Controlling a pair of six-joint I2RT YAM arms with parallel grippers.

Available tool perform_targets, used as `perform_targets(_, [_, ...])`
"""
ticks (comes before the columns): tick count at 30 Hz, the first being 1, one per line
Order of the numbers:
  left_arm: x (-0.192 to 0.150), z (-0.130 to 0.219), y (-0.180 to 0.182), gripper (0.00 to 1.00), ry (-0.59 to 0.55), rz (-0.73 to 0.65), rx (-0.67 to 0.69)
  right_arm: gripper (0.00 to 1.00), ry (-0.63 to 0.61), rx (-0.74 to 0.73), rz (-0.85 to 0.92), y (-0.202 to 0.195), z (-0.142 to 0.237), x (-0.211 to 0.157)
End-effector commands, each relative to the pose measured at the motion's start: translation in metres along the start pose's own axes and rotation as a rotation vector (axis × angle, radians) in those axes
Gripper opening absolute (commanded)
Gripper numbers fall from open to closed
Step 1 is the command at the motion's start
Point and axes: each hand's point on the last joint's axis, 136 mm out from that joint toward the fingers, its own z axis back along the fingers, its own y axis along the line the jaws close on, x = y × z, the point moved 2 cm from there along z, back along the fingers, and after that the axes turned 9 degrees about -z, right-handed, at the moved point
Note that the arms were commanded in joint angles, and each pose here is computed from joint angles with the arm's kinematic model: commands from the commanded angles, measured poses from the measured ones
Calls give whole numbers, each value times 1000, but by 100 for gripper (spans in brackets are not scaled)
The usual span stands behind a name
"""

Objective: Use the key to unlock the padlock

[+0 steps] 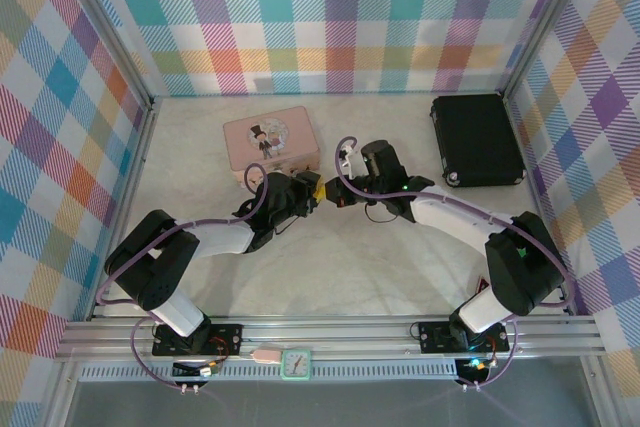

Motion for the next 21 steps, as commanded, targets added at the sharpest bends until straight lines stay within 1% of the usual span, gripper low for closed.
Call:
perform_targets(1, [-3,-3,-3,29,10,-3,-23,0,-20,27,23,7,9,4])
perform_targets(4, [-4,-4,-3,28,13,-2,-26,0,-15,28,22,6,9,2])
perform_targets(8, [-5,-5,-3,14,16,-3,-32,0,-13,31,16,6,8,1])
perform_targets(13, [-4,-5,-3,2,16,-1,-33,0,-16,31,19,6,9,2])
perform_targets(16, [-4,-5,-2,0,13,-1,-31,0,-17,33,17,6,10,2])
perform_targets(20, [-4,-6,-3,0,15,-4,-33,0,-24,33,19,7,12,3])
perform_targets(21, [-4,-7,-2,0,16,-11,-33,2,-22,31,17,6,12,3])
